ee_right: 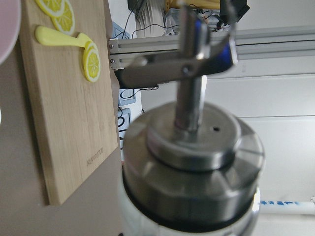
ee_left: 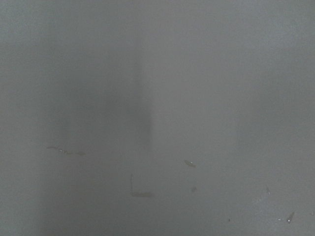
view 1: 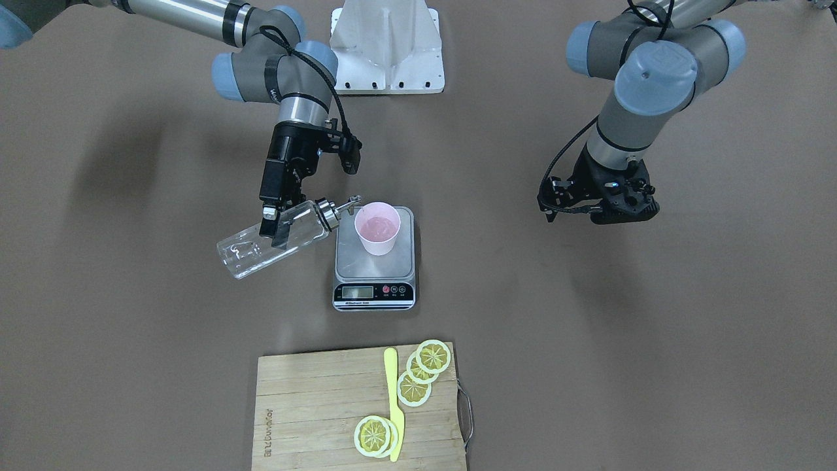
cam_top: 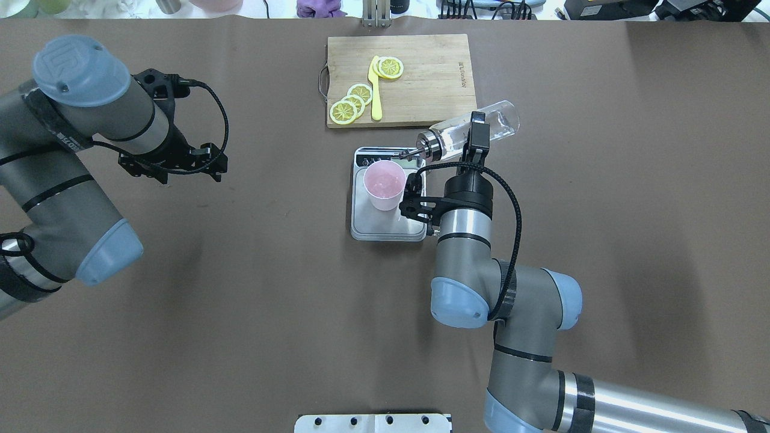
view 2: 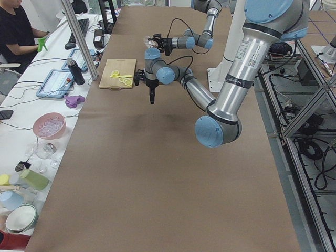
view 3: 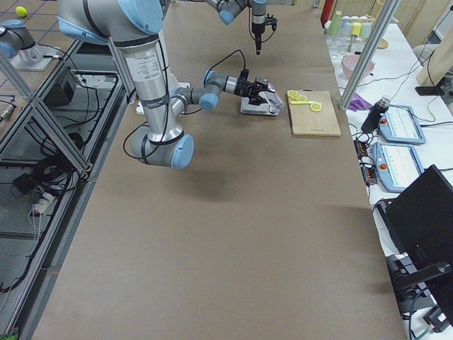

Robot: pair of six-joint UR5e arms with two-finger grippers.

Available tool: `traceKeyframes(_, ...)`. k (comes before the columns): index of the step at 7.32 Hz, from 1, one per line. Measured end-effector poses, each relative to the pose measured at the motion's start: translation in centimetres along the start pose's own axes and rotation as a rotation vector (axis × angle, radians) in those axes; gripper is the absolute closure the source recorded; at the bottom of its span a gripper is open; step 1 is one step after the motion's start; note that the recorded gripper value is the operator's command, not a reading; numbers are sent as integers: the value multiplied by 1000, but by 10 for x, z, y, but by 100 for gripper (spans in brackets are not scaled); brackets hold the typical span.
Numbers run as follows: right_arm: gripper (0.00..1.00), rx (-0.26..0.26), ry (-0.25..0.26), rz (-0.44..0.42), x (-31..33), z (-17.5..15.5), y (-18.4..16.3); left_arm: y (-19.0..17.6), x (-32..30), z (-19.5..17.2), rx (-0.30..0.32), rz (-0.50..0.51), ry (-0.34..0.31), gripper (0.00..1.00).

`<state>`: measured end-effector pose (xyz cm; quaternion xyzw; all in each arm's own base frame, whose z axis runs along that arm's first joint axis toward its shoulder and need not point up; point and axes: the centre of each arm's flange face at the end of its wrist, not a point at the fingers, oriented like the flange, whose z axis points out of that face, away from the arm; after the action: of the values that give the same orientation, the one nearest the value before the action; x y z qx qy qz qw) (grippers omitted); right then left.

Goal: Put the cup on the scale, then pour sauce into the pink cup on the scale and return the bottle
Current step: 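Turn the sauce bottle upright and carry it back with the right gripper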

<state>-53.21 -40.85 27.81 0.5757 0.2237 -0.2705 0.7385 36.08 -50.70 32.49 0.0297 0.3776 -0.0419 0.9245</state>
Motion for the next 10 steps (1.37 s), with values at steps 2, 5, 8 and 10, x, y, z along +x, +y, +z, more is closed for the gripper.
traceKeyframes(2, 100, 10, -108, 281, 13, -6, -5, 0, 1, 0, 1, 0, 1, 2)
traceKeyframes(5, 100, -15, -300, 618, 69, -5, 30, 1, 3, -5, 7, 3, 9, 2)
traceKeyframes(8, 100, -38, -381, 866, 85, 8, 96, 3, 7, -13, 16, 3, 22, 2)
traceKeyframes(10, 100, -6, -413, 1006, 69, 43, 157, 3, 11, -15, 19, 6, 27, 2)
